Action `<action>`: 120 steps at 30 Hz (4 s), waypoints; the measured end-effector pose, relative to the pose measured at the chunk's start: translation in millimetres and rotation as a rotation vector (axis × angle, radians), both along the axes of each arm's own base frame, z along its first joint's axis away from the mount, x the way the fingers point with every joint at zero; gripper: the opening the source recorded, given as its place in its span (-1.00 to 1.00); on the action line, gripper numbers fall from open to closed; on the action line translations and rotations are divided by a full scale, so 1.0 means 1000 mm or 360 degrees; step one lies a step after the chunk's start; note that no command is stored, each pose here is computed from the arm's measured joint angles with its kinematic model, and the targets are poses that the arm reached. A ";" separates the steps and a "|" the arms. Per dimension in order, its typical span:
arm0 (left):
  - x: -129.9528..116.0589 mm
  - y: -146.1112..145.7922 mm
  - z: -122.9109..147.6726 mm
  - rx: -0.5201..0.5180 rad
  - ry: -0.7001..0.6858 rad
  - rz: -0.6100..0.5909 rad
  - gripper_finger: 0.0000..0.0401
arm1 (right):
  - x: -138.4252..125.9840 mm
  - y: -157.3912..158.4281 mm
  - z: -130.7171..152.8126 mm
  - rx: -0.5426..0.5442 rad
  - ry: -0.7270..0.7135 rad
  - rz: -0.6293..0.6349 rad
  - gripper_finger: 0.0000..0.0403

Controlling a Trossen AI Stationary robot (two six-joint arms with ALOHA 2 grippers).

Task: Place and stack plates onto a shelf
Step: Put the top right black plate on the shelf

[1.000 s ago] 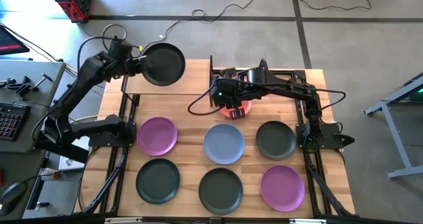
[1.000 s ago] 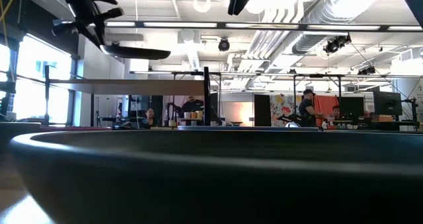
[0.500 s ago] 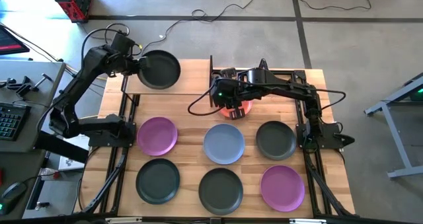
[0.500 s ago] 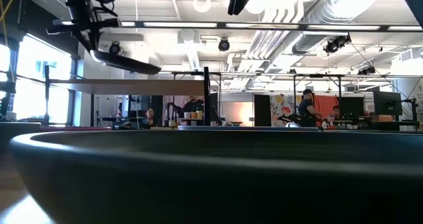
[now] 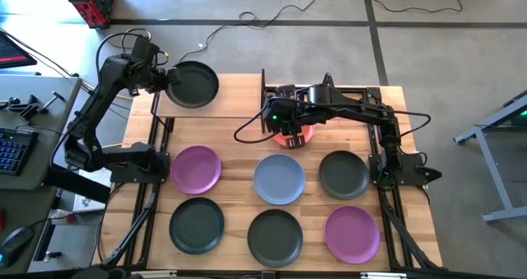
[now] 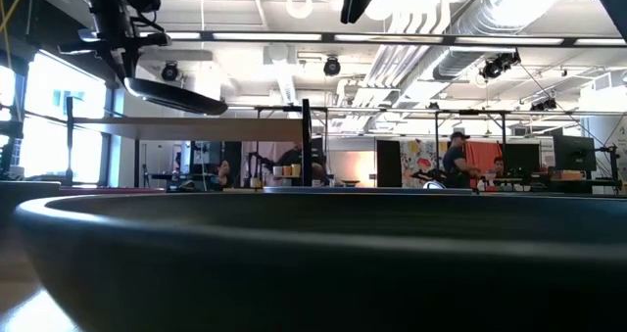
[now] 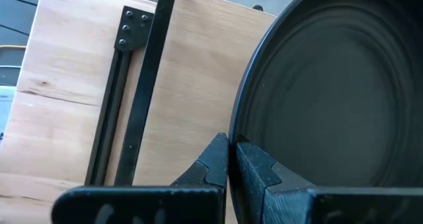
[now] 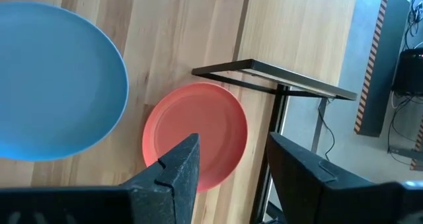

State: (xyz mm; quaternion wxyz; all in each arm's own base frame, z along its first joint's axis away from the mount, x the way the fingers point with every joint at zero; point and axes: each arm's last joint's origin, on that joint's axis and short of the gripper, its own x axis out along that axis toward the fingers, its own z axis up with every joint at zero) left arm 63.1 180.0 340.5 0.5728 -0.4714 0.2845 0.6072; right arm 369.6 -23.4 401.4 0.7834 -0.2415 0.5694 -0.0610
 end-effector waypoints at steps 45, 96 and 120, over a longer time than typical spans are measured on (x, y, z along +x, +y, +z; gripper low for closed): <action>0.005 0.024 -0.026 -0.0286 0.0117 0.0065 -0.91 | -0.002 0.001 -0.001 0.0011 0.0027 -0.0020 -0.22; 0.014 -0.050 0.000 -0.0465 -0.0167 -0.0268 -0.79 | -0.002 0.001 -0.001 0.0041 0.0009 -0.0063 -0.22; 0.094 0.006 -0.033 -0.0161 -0.0075 -0.0417 -0.79 | -0.002 0.001 -0.001 0.0050 0.0003 -0.0071 -0.22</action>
